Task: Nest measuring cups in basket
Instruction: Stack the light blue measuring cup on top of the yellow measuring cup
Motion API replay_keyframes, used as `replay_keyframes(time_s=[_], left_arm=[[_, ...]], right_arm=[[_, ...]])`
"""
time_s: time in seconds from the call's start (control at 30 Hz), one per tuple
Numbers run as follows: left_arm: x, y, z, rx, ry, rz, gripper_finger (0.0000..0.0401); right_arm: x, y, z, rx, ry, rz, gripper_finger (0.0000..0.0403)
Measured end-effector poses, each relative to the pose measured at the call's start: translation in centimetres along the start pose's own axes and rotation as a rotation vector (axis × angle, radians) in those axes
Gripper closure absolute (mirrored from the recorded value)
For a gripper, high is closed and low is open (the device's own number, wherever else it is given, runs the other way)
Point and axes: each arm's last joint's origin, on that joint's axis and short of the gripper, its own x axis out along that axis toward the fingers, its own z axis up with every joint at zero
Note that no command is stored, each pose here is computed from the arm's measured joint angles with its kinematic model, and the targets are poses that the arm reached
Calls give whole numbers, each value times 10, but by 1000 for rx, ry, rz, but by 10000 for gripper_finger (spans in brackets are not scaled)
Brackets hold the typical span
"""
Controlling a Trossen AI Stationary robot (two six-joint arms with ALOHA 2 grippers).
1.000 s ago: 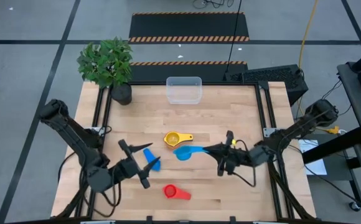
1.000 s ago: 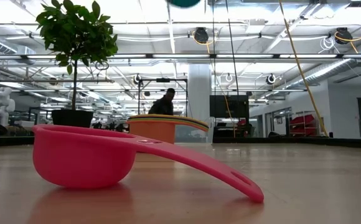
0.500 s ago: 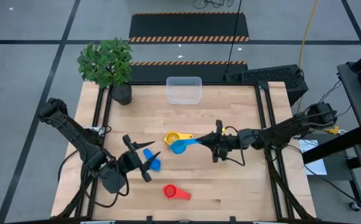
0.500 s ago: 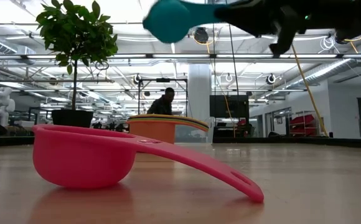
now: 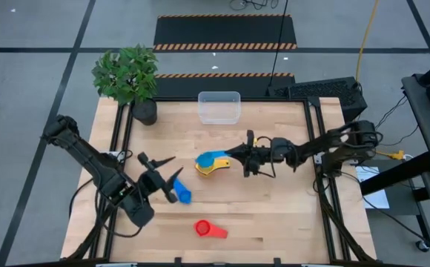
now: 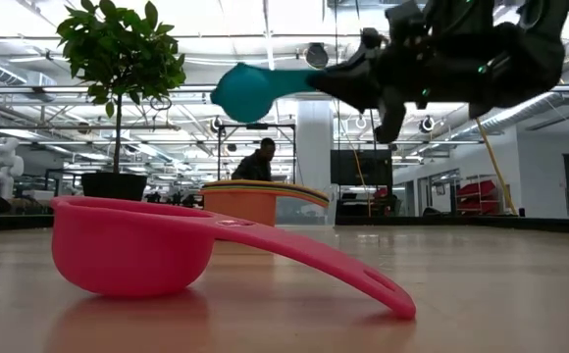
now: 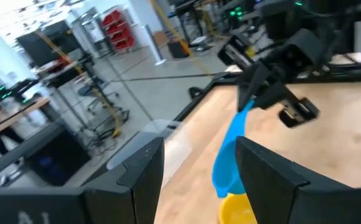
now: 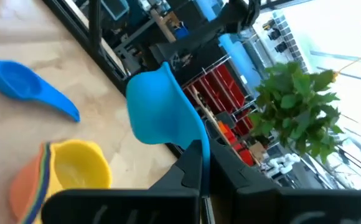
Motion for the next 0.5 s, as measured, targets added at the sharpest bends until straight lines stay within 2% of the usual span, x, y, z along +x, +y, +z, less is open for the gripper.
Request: replay_keyframes(time_s=[0.3, 0.5], left_arm=[[14, 10, -5, 22, 41, 69, 203], [22, 10, -13, 22, 52, 90, 203]], right_arm=[[21, -2, -31, 11, -29, 41, 403], [40, 6, -41, 11, -26, 76, 403]])
